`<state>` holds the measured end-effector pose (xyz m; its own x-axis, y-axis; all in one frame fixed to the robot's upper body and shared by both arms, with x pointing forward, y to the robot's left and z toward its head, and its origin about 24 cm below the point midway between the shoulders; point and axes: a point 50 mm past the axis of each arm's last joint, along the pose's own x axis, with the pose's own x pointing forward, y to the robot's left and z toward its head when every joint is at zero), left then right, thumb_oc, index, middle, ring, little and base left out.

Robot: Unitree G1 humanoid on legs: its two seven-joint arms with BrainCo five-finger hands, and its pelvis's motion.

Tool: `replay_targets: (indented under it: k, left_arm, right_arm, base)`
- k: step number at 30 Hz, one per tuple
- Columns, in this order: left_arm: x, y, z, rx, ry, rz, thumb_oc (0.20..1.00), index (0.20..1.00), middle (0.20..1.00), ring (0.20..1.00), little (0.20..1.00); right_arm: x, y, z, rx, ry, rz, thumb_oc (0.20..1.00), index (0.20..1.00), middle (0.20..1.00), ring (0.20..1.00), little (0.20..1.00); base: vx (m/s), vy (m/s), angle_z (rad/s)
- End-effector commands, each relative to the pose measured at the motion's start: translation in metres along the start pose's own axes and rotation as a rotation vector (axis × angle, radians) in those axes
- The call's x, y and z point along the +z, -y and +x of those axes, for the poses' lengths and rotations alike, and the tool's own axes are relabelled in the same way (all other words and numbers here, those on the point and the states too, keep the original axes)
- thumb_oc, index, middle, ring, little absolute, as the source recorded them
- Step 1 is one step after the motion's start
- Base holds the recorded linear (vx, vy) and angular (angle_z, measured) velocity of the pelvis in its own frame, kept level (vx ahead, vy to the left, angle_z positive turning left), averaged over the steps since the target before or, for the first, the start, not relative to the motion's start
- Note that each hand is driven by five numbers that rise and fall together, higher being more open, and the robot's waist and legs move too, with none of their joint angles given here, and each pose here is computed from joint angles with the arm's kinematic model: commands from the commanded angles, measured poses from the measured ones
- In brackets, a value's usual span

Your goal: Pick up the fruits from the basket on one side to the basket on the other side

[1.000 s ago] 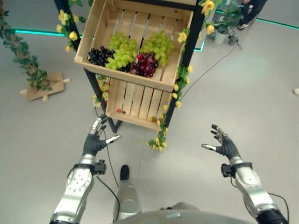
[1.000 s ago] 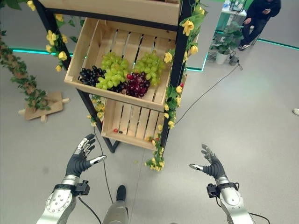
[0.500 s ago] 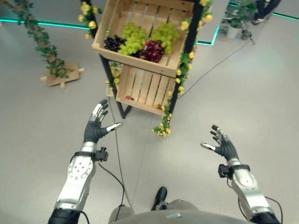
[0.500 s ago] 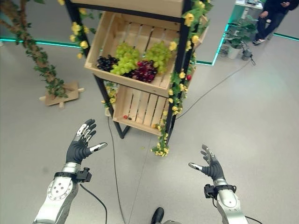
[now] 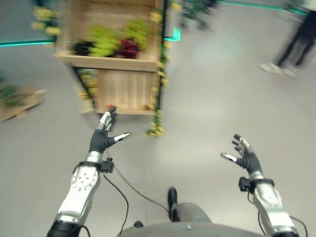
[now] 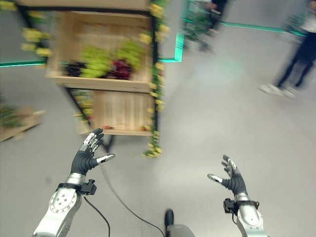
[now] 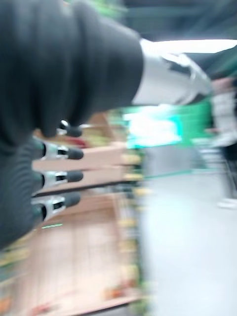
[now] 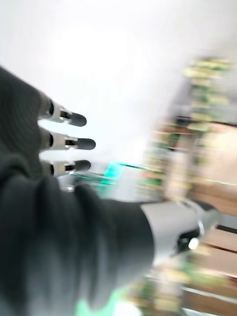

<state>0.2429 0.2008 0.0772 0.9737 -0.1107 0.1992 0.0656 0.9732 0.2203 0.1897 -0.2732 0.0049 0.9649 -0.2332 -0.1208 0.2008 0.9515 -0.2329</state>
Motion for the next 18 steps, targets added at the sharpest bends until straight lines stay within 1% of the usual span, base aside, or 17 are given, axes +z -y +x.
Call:
replay_targets:
  k: [1, 3, 6, 8, 9, 12, 15, 17, 18]
  left_arm:
    - [0.021, -0.003, 0.006, -0.010, 0.129, 0.043, 1.000, 1.000, 1.000, 1.000, 1.000]
    - [0.022, -0.016, 0.001, 0.058, 0.122, 0.059, 1.000, 1.000, 1.000, 1.000, 1.000]
    - [0.025, -0.018, -0.004, 0.066, 0.132, 0.060, 1.000, 1.000, 1.000, 1.000, 1.000]
    - [0.024, -0.017, -0.006, 0.058, 0.131, 0.051, 1.000, 1.000, 1.000, 1.000, 1.000]
    - [0.022, -0.012, -0.005, 0.049, 0.128, 0.017, 1.000, 1.000, 1.000, 1.000, 1.000]
    - [0.023, -0.005, 0.000, 0.023, 0.141, -0.006, 1.000, 1.000, 1.000, 1.000, 1.000]
    - [0.023, 0.005, 0.007, -0.011, 0.147, -0.046, 1.000, 1.000, 1.000, 1.000, 1.000]
    - [0.024, 0.013, 0.012, -0.023, 0.149, -0.079, 1.000, 1.000, 1.000, 1.000, 1.000]
    - [0.023, 0.016, 0.013, -0.026, 0.146, -0.089, 1.000, 1.000, 1.000, 1.000, 1.000]
  right_arm:
    - [0.035, 0.016, 0.007, -0.063, 0.188, -0.038, 1.000, 1.000, 1.000, 1.000, 1.000]
    - [0.048, 0.018, 0.019, -0.107, 0.241, -0.053, 1.000, 1.000, 1.000, 1.000, 1.000]
    - [0.055, 0.016, 0.028, -0.095, 0.256, -0.088, 1.000, 1.000, 1.000, 1.000, 1.000]
    - [0.055, 0.019, 0.029, -0.104, 0.256, -0.095, 1.000, 1.000, 1.000, 1.000, 1.000]
    - [0.053, 0.029, 0.023, -0.136, 0.249, -0.106, 1.000, 1.000, 1.000, 1.000, 1.000]
    - [0.053, 0.039, 0.020, -0.172, 0.248, -0.111, 1.000, 1.000, 1.000, 1.000, 1.000]
    - [0.052, 0.043, 0.020, -0.202, 0.248, -0.097, 1.000, 1.000, 1.000, 1.000, 1.000]
    - [0.052, 0.039, 0.022, -0.190, 0.254, -0.083, 1.000, 1.000, 1.000, 1.000, 1.000]
    - [0.053, 0.036, 0.023, -0.176, 0.257, -0.075, 1.000, 1.000, 1.000, 1.000, 1.000]
  base:
    - [-0.17, -0.011, -1.63]
    - [-0.21, -0.101, -2.09]
    - [-0.16, -0.242, -3.39]
    - [0.15, -0.253, -2.43]
    - [0.21, -0.334, -1.39]
    - [0.18, -0.284, -0.52]
    - [0.27, -0.430, -1.25]
    - [0.28, -0.357, -1.41]
    - [0.15, -0.165, -2.35]
